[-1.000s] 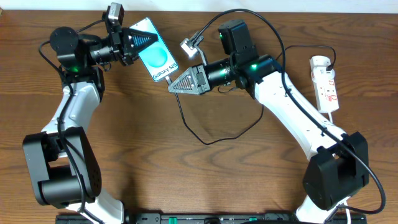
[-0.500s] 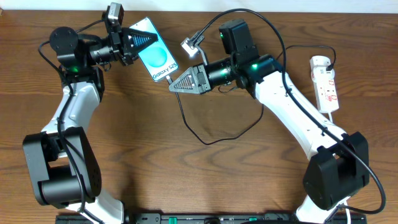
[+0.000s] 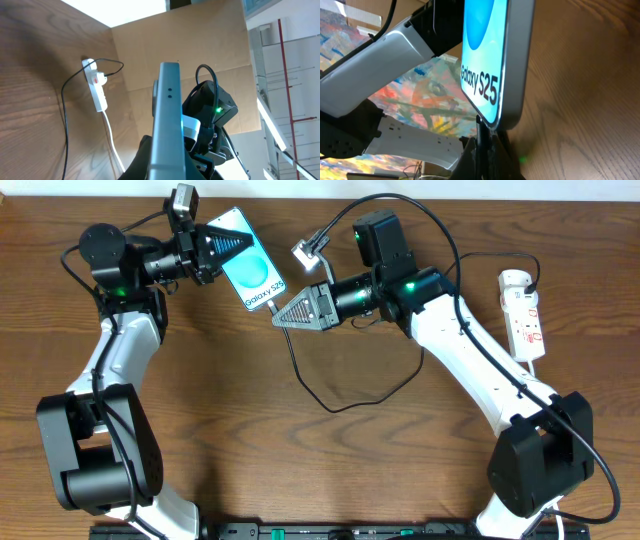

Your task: Plug charger to phone and switch on socket

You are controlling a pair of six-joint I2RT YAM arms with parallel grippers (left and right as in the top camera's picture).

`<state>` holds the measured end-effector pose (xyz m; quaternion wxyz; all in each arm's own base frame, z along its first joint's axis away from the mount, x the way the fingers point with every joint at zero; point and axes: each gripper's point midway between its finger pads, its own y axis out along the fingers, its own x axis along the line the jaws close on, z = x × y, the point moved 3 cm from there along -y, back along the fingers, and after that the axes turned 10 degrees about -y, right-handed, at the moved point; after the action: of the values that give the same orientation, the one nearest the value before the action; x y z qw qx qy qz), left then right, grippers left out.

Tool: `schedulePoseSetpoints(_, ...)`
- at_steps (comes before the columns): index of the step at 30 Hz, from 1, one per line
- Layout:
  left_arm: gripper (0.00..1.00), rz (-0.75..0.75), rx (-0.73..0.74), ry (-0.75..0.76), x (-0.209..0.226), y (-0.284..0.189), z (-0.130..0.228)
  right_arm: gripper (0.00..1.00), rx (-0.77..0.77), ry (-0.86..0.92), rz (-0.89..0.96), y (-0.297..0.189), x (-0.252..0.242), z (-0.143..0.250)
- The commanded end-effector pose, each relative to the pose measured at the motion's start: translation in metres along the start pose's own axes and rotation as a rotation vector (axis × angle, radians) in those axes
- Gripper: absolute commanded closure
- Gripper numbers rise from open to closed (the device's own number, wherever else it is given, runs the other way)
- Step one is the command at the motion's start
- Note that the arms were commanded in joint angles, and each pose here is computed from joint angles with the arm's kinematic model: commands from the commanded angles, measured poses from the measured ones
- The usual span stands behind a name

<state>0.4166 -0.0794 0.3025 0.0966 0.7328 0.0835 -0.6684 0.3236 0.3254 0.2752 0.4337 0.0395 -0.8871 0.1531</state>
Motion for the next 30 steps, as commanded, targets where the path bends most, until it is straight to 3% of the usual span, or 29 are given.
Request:
schedulePoseSetpoints(1,0.93,-0.007,0.056,0.038,-0.0064,0.0014,0.0076,0.99,-0.036,-0.023,0.021,-0.008,0.0052,-0.0111)
schedulePoseSetpoints(30,0.93,-0.006,0.056,0.032,-0.0066,0.0017,0.0078,0.99,-0.06,0.02,0.033,-0.0071,0.0048,-0.0178)
